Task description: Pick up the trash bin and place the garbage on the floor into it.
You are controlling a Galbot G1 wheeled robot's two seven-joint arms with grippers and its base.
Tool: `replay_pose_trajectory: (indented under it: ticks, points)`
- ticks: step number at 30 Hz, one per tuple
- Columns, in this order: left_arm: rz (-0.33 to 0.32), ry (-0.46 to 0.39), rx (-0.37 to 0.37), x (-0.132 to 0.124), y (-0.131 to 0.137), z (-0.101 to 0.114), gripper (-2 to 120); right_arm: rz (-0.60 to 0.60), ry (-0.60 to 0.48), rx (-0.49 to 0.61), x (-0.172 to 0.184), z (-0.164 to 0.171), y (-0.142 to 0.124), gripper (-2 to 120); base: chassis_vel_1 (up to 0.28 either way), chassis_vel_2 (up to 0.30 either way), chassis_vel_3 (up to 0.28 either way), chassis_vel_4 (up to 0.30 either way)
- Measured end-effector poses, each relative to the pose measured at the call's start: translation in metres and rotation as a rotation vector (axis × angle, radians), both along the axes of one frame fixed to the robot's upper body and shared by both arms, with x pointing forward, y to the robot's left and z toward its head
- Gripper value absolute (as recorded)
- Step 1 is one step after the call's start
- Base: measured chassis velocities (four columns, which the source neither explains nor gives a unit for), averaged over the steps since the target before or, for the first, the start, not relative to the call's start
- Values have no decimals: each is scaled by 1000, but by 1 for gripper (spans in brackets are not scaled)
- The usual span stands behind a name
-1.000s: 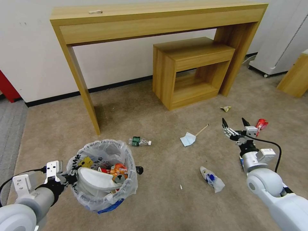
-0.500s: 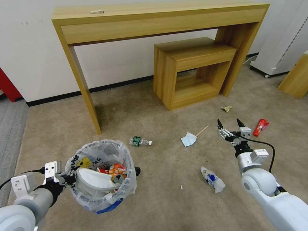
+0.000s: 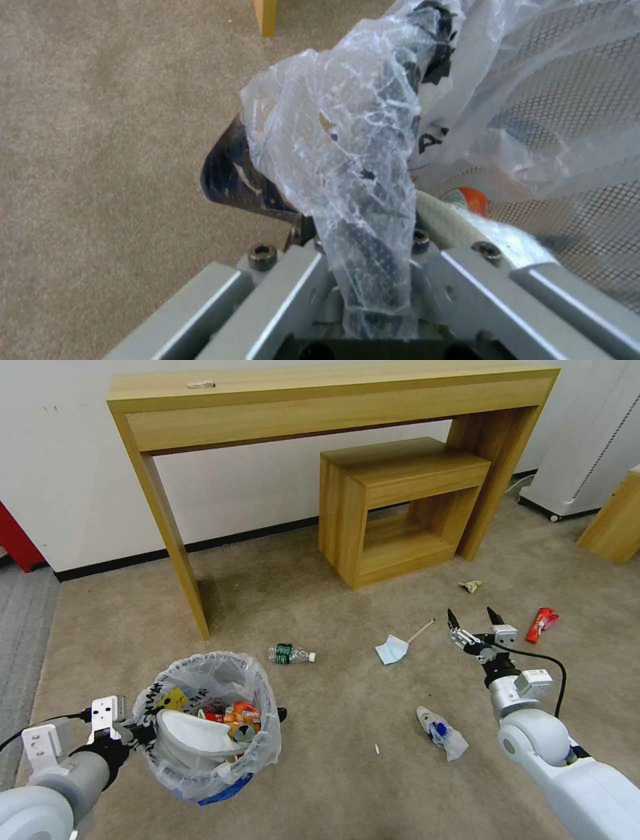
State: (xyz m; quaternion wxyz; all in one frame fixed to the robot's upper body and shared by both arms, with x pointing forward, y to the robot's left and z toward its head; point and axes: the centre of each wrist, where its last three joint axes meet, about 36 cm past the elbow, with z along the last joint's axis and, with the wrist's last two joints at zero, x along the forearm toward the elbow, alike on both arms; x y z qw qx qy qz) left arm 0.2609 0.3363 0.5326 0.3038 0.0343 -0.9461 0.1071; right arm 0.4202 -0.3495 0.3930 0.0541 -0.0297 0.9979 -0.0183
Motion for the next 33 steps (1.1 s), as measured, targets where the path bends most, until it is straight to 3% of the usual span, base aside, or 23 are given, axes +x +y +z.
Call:
replay_pose_trajectory:
  ticks: [19,26,33]
  points:
    - [3,3,1,0,0,-2,1,44,9,-19,-1,-5,-6,98,-5,5,7,-4]
    - [10,7,10,2,3,-6,1,94,106,-64,-12,17,-25,100,0,0,0,0]
    - [13,5,11,6,5,-11,1,127,296,-111,-18,50,-51,100,0,0,0,0]
